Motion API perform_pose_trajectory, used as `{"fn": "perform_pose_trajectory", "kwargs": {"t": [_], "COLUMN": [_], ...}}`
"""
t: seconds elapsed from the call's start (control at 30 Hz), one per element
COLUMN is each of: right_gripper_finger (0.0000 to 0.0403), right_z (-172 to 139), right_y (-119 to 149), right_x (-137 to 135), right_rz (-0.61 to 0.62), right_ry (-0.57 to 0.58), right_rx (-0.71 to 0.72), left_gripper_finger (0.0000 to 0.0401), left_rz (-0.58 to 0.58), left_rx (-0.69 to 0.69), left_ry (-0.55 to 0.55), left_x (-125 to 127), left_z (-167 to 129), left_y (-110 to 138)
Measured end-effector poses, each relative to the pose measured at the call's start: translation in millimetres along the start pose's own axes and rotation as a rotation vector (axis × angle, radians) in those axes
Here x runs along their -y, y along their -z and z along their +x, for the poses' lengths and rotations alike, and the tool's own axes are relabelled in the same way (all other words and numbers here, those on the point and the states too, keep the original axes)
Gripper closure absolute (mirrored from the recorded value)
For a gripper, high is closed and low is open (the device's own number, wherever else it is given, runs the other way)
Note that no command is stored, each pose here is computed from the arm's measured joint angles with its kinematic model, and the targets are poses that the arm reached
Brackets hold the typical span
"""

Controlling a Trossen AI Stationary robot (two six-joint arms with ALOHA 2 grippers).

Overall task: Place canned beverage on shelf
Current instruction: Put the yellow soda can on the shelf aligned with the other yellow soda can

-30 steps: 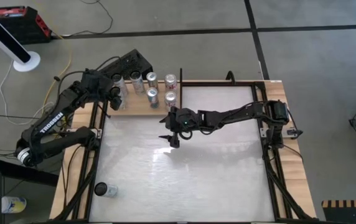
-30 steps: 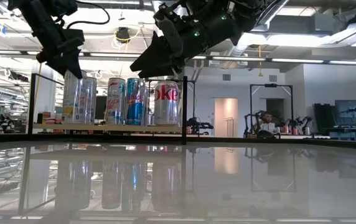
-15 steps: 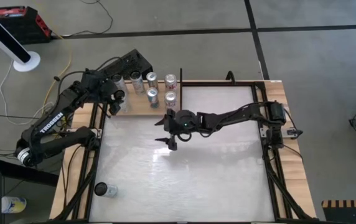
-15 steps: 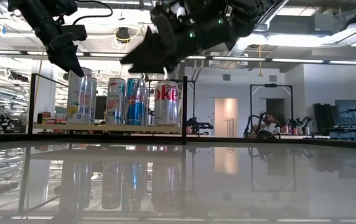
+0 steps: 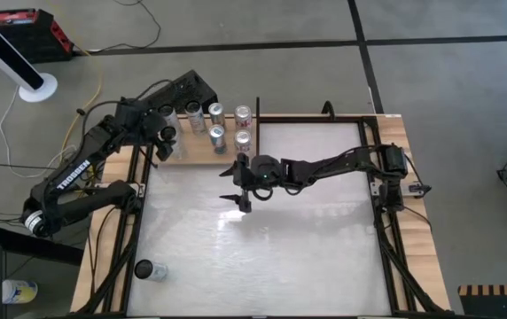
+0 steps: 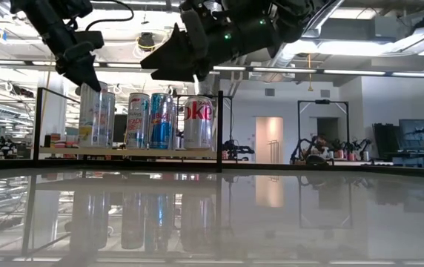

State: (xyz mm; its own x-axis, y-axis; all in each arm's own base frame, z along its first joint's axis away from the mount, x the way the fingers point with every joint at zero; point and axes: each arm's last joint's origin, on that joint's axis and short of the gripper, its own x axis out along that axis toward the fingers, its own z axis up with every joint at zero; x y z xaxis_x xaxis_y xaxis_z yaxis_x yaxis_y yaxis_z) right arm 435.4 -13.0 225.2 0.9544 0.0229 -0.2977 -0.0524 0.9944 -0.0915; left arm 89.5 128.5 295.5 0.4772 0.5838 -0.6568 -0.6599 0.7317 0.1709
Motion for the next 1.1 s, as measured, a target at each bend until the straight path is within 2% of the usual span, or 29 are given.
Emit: {"fn": "perform_pose_trajectory", "kwargs": {"t": [0.4, 0.57, 0.7, 0.8, 0.9, 1.0, 1.1], "right_gripper_finger": [0.0047, 0.0047, 0.0047, 0.0047, 0.0047, 0.0047, 0.0047], "right_z": [0.0, -0.2, -0.4, -0.6, -0.8, -0.8, -0.9], "right_y": [0.5, 1.1, 1.5, 1.5, 1.8, 1.9, 1.9], "right_x": [0.6, 4.1, 7.3, 9.4, 12.3, 12.4, 12.4], "right_rz": [0.001, 0.003, 0.006, 0.007, 0.011, 0.024, 0.023], "right_ry": [0.001, 0.009, 0.016, 0.021, 0.028, 0.029, 0.03], "right_rx": [-0.005, -0.008, -0.008, -0.006, -0.007, -0.007, -0.008], "left_gripper_finger": [0.0076, 0.0077, 0.0091, 0.0114, 0.0149, 0.0201, 0.027], "left_rz": [0.006, 0.004, 0.066, 0.137, 0.205, 0.273, 0.335], "left_rx": [0.131, 0.191, 0.187, 0.178, 0.159, 0.096, 0.007], "left_ry": [-0.018, 0.1, 0.169, 0.171, 0.088, -0.039, -0.071], "left_x": [-4.1, 6.4, 26.3, 45.8, 64.0, 76.7, 86.5], "left_z": [-12.9, -18.4, -14.0, -8.2, -2.8, 3.5, 12.6], "left_y": [-19.9, -28.9, -34.3, -39.5, -43.0, -41.1, -36.0]}}
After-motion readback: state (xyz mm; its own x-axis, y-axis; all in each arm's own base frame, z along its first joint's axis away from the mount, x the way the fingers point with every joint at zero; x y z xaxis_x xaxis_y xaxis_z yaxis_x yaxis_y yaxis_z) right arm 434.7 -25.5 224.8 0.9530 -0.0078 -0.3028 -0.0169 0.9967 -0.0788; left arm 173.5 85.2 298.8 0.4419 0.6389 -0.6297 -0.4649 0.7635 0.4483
